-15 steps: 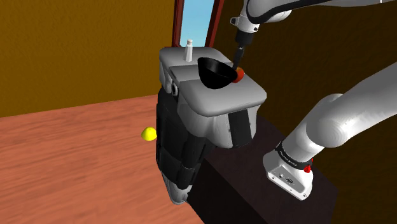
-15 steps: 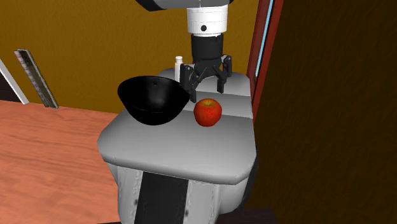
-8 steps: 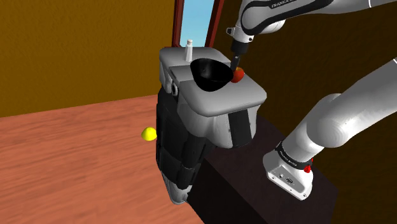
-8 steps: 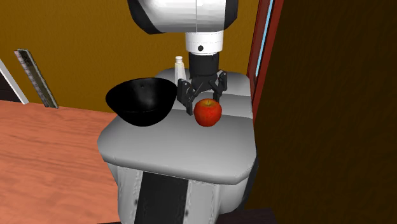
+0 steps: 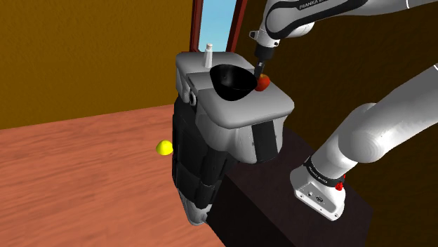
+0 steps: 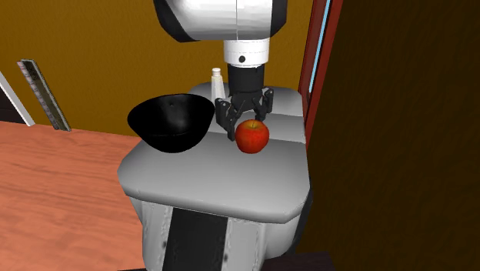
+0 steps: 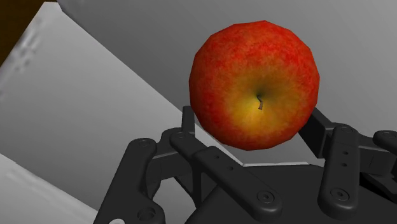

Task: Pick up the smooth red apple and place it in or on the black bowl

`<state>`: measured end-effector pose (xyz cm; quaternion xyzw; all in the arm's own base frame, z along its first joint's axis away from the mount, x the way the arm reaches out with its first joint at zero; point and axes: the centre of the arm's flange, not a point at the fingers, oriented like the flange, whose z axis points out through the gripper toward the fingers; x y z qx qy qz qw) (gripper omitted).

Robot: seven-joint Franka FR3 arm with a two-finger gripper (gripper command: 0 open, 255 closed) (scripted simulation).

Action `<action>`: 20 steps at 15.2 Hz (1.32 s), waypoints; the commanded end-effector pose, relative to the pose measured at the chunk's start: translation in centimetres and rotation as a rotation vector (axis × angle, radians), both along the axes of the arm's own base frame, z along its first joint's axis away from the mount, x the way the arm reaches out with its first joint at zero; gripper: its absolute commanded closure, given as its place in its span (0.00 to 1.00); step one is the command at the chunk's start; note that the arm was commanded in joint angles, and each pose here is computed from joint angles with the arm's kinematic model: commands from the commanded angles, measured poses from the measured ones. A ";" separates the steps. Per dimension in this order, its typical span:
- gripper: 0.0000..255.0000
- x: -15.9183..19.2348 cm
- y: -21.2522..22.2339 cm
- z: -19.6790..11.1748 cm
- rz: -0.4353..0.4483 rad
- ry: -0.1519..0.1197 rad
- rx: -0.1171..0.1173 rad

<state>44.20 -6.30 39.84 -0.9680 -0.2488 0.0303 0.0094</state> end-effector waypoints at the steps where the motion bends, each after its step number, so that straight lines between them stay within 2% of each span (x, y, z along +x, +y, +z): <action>1: 1.00 0.0 0.0 0.0 0.000 0.001 0.000; 8: 1.00 0.0 0.0 0.0 0.000 0.001 0.000; 20: 1.00 0.0 0.0 6.3 0.000 0.001 0.000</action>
